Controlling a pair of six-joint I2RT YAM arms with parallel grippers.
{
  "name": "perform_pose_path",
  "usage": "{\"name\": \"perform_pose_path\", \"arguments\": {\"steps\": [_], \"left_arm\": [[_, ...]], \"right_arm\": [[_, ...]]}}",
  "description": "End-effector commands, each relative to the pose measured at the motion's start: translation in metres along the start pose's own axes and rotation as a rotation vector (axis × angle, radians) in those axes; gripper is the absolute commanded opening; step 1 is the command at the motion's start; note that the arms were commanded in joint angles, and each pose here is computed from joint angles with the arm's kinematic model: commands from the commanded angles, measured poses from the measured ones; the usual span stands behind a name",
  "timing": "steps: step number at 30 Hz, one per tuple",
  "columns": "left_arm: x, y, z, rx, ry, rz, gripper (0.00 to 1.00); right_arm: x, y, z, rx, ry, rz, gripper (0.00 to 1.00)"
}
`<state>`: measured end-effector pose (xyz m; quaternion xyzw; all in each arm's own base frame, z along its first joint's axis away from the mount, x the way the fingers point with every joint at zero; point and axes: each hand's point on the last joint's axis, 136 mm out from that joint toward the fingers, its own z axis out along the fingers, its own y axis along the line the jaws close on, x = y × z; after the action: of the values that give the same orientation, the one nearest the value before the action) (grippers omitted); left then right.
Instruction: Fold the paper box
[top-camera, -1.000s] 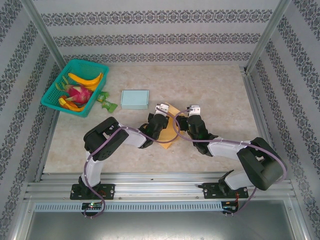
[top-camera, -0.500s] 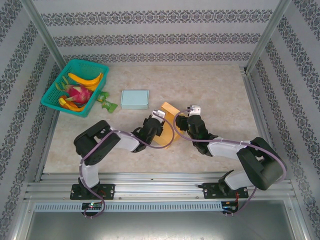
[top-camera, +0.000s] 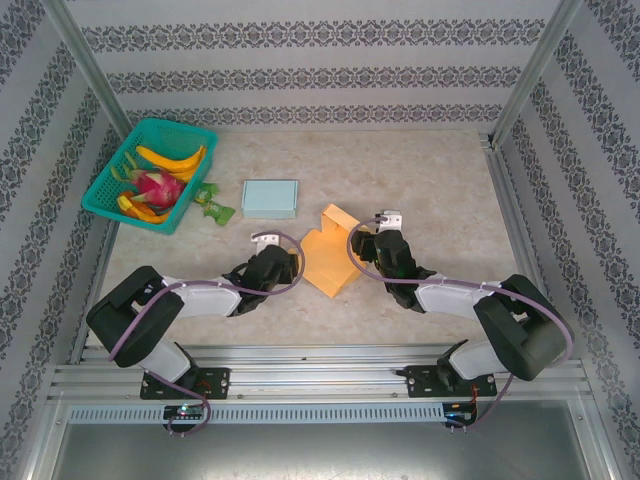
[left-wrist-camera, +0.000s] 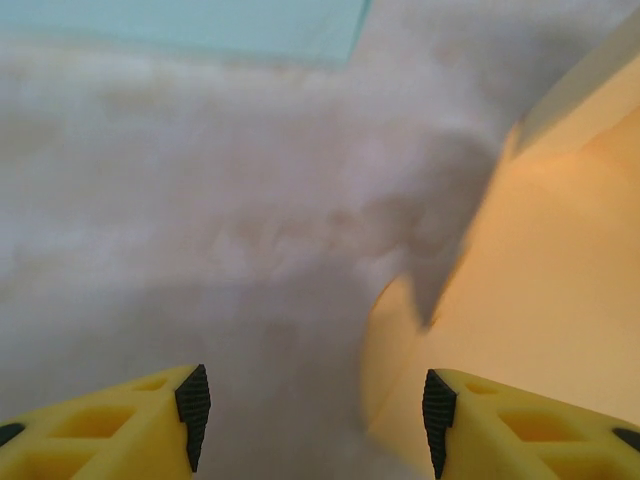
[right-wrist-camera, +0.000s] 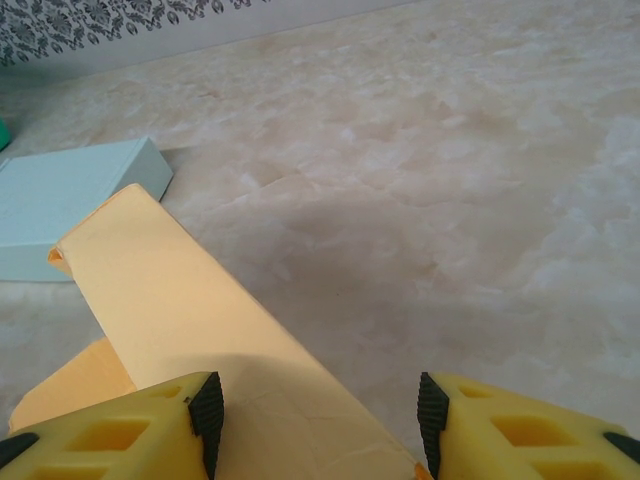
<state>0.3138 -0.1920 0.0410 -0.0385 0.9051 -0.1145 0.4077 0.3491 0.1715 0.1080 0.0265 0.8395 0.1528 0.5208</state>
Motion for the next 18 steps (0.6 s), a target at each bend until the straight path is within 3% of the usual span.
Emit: {"name": "perform_pose_path", "arguments": {"steps": [1, 10, 18], "left_arm": [[0.021, -0.009, -0.003, 0.083, 0.099, -0.158, 0.6], [0.019, -0.03, 0.003, 0.194, 0.086, -0.28, 0.6], [-0.001, -0.063, 0.021, 0.268, 0.07, -0.321, 0.54]], "right_arm": [[0.024, -0.02, 0.003, 0.062, 0.082, 0.006, 0.55], [0.028, -0.022, 0.005, 0.06, 0.092, 0.012, 0.55], [0.033, -0.026, 0.006, 0.063, 0.095, 0.028, 0.55]]}}
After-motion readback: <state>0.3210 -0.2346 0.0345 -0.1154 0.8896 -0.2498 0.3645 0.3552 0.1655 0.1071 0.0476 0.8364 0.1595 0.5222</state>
